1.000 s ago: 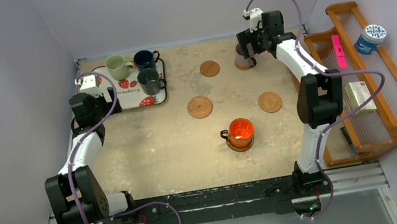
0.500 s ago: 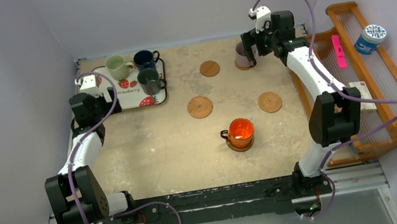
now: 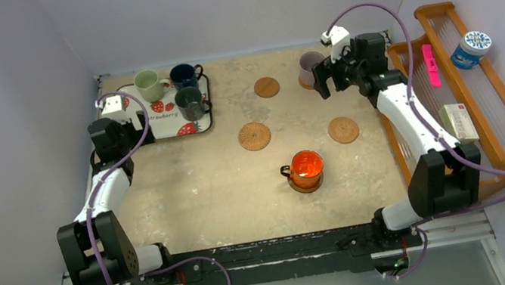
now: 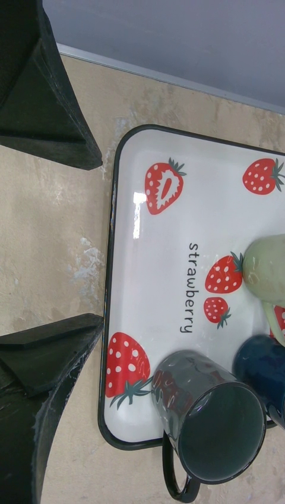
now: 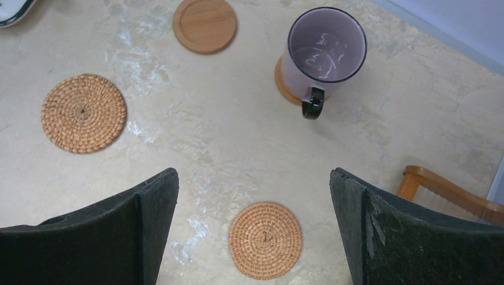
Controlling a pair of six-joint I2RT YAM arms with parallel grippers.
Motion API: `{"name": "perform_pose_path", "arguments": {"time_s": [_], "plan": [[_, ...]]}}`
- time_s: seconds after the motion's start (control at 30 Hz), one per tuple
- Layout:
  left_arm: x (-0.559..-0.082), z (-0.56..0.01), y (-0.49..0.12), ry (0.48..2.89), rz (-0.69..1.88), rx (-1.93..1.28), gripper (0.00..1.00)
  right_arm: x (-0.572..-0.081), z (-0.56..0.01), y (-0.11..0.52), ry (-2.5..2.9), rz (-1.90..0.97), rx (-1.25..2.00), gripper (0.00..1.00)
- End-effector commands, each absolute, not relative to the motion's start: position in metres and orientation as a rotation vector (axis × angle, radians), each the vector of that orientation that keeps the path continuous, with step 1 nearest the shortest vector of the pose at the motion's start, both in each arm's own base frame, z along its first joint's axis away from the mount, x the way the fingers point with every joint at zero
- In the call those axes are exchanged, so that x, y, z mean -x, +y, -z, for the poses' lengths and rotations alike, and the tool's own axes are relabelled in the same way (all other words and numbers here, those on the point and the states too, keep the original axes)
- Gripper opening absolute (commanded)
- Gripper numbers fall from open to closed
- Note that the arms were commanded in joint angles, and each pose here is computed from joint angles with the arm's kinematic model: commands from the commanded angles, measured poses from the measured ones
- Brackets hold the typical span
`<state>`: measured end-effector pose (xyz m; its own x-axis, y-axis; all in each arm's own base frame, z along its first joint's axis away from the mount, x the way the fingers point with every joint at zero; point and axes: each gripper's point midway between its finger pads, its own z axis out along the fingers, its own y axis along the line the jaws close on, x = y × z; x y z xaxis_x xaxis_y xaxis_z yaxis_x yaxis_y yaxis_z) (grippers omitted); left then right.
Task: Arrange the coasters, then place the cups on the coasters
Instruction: Pick up the cup from the tray.
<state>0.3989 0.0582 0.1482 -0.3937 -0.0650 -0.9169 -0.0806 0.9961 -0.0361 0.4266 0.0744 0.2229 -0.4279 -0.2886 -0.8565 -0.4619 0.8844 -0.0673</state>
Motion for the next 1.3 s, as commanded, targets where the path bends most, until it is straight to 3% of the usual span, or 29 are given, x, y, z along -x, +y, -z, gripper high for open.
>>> {"name": "perform_pose_path", "arguments": {"time_s": [0.0,0.33,0.83,1.27], "plan": [[-0.403,-0.170,0.064,1.911,-0.050,0.093,1.00,-0.412,-0.234,0.082,1.967,-0.249,0.618,0.99],[-0.406,-0.199,0.073,1.856,-0.124,0.063,1.00,-0.387,-0.228,0.090,1.932,-0.293,0.664,0.99],[-0.458,-0.201,0.051,1.910,-0.055,-0.060,1.00,-0.387,-0.228,0.091,1.941,-0.292,0.677,0.99],[-0.498,-0.201,-0.050,1.969,0.060,-0.319,1.00,-0.387,-0.226,0.093,1.956,-0.296,0.673,0.99]]}}
